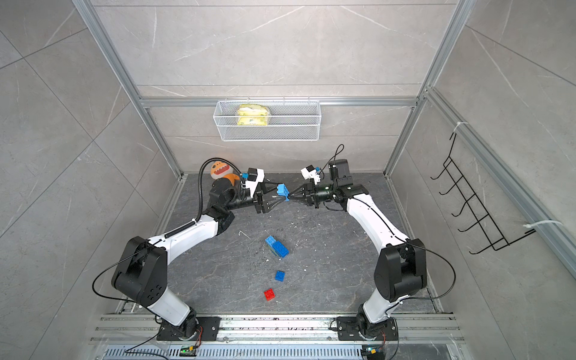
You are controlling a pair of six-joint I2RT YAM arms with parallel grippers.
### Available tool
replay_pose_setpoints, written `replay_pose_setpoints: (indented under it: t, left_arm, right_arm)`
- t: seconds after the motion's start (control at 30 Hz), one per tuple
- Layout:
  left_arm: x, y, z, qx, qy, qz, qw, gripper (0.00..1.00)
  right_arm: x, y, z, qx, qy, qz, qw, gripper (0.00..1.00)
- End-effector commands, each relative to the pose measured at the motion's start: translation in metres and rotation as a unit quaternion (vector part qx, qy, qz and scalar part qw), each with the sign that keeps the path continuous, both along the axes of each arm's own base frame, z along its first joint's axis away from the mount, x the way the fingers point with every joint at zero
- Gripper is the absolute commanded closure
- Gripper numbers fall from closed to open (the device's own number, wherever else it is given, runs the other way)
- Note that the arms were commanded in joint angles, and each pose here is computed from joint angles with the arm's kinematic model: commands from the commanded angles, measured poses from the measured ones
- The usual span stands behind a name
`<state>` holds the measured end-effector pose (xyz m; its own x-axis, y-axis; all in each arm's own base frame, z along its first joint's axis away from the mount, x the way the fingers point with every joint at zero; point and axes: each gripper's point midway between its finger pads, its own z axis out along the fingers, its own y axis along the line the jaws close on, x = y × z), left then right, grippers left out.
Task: Assemble a heart with lego
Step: Pick up the lego brick from the center of the board, then place the lego brick at the center of the board.
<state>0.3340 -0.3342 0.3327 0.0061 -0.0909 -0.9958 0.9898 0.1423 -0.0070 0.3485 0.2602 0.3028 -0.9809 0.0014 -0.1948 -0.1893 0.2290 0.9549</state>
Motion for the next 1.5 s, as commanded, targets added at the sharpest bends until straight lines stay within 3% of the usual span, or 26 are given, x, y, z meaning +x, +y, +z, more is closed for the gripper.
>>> replay_pose_setpoints:
  t: [0.0, 0.1, 0.43, 0.53, 0.63, 0.7, 0.73, 0.77, 0.8, 0.87, 0.93, 1.0, 1.13, 1.2, 1.3, 1.47]
  left_arm:
    - [-0.007, -0.002, 0.025, -0.022, -0.035, -0.018, 0.999, 0.36]
    - [-0.007, -0.005, 0.025, -0.02, -0.03, -0.029, 0.999, 0.44]
    - [-0.016, -0.009, 0.02, -0.008, -0.021, -0.05, 0.999, 0.91]
    - [-0.017, -0.004, 0.013, 0.009, -0.011, -0.031, 0.999, 1.0]
    - [-0.011, 0.007, 0.005, 0.032, 0.022, 0.024, 0.999, 1.0]
    - [0.0, 0.02, -0.007, 0.063, 0.07, 0.092, 0.991, 1.0]
    - [0.008, 0.032, -0.018, 0.087, 0.111, 0.142, 0.98, 1.0]
    - [0.015, 0.045, -0.03, 0.109, 0.153, 0.19, 0.964, 1.0]
    - [0.025, 0.067, -0.045, 0.132, 0.211, 0.263, 0.932, 1.0]
    - [0.024, 0.108, -0.083, 0.187, 0.313, 0.361, 0.858, 1.0]
    - [0.006, 0.146, -0.125, 0.25, 0.402, 0.436, 0.765, 1.0]
    - [-0.019, 0.167, -0.162, 0.31, 0.466, 0.458, 0.69, 1.0]
    - [-0.069, 0.188, -0.233, 0.405, 0.558, 0.465, 0.555, 1.0]
    - [-0.083, 0.197, -0.257, 0.433, 0.575, 0.482, 0.5, 1.0]
    - [-0.086, 0.203, -0.275, 0.445, 0.578, 0.514, 0.451, 1.0]
    - [-0.075, 0.184, -0.29, 0.435, 0.589, 0.507, 0.454, 0.94]
  right_arm:
    - [-0.008, 0.003, 0.008, 0.01, -0.009, 0.014, 1.0, 0.94]
    - [-0.01, 0.004, 0.009, 0.012, -0.01, 0.018, 1.0, 0.93]
    - [-0.008, 0.005, 0.0, 0.009, -0.002, 0.016, 1.0, 0.91]
    - [-0.005, 0.004, -0.003, 0.002, -0.004, 0.006, 1.0, 0.78]
    - [0.001, -0.004, -0.014, -0.04, -0.01, -0.026, 0.999, 0.59]
    - [0.005, -0.016, -0.026, -0.098, -0.027, -0.055, 0.993, 0.54]
    - [0.007, -0.024, -0.032, -0.13, -0.037, -0.068, 0.988, 0.53]
    - [0.007, -0.029, -0.037, -0.152, -0.043, -0.076, 0.985, 0.53]
    - [0.008, -0.034, -0.042, -0.172, -0.049, -0.085, 0.98, 0.52]
    - [0.007, -0.042, -0.05, -0.202, -0.057, -0.094, 0.973, 0.52]
    - [0.006, -0.049, -0.06, -0.231, -0.06, -0.098, 0.966, 0.52]
    - [0.006, -0.055, -0.071, -0.256, -0.059, -0.103, 0.959, 0.51]
    - [0.002, -0.058, -0.081, -0.286, -0.065, -0.103, 0.95, 0.51]
    - [-0.002, -0.055, -0.085, -0.301, -0.07, -0.096, 0.946, 0.51]
    - [-0.012, -0.043, -0.093, -0.324, -0.077, -0.072, 0.94, 0.51]
    - [-0.03, -0.019, -0.122, -0.358, -0.074, -0.021, 0.931, 0.5]
